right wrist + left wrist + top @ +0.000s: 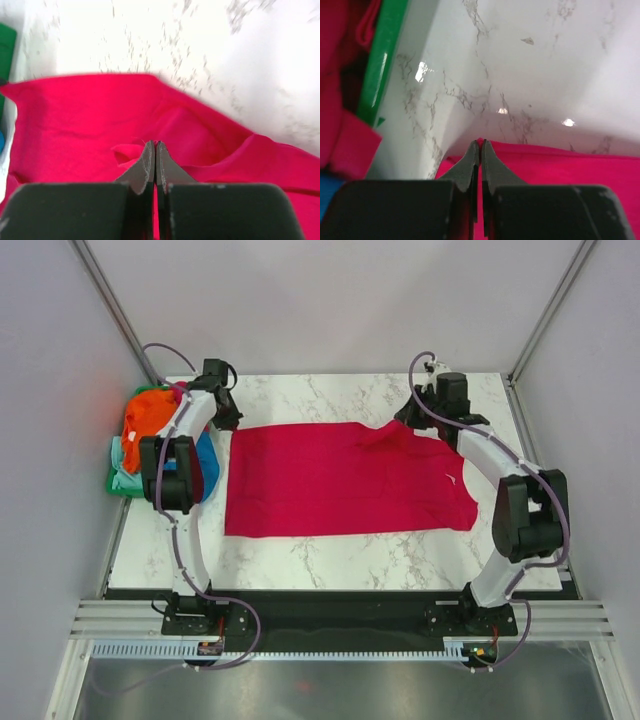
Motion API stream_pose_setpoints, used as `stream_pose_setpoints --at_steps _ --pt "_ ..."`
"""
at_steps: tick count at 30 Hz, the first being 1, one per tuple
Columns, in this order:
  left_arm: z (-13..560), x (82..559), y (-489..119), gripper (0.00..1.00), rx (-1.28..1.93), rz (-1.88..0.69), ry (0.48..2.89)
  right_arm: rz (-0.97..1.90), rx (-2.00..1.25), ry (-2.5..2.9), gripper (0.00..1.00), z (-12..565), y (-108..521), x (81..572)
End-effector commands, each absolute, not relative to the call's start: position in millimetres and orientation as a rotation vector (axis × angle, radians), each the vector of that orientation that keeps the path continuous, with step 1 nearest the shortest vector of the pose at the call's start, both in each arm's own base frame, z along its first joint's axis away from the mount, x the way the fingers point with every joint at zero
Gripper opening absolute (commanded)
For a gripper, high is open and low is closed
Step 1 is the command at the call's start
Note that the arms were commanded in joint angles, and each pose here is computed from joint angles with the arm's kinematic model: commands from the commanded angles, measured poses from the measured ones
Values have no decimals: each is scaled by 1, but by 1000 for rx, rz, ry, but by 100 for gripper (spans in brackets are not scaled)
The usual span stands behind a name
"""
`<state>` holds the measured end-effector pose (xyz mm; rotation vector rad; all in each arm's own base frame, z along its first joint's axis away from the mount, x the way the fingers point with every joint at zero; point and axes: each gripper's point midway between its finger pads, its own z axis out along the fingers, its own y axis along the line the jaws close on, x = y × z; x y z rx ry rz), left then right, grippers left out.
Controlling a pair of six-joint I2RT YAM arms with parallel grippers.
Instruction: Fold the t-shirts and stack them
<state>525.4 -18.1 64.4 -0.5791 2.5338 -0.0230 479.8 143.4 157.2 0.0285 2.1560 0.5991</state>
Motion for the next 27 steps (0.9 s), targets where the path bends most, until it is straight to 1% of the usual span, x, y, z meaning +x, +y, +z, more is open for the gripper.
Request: stream_pose_setpoints --at_steps 1,3,9,19,27 --pt "122 512 -18 2 -536 -49 2450 548 4 2011 0 220 120 475" --pt "134 503 -15 2 -540 -36 2430 533 18 2025 0 212 111 465" --pt "124 472 -9 2 -553 5 2464 494 65 2029 0 207 87 439" --pt "126 437 -5 2 -554 31 2470 412 174 1957 0 225 41 402" --pt "118 418 -4 2 -548 57 2490 400 231 1949 0 218 33 376"
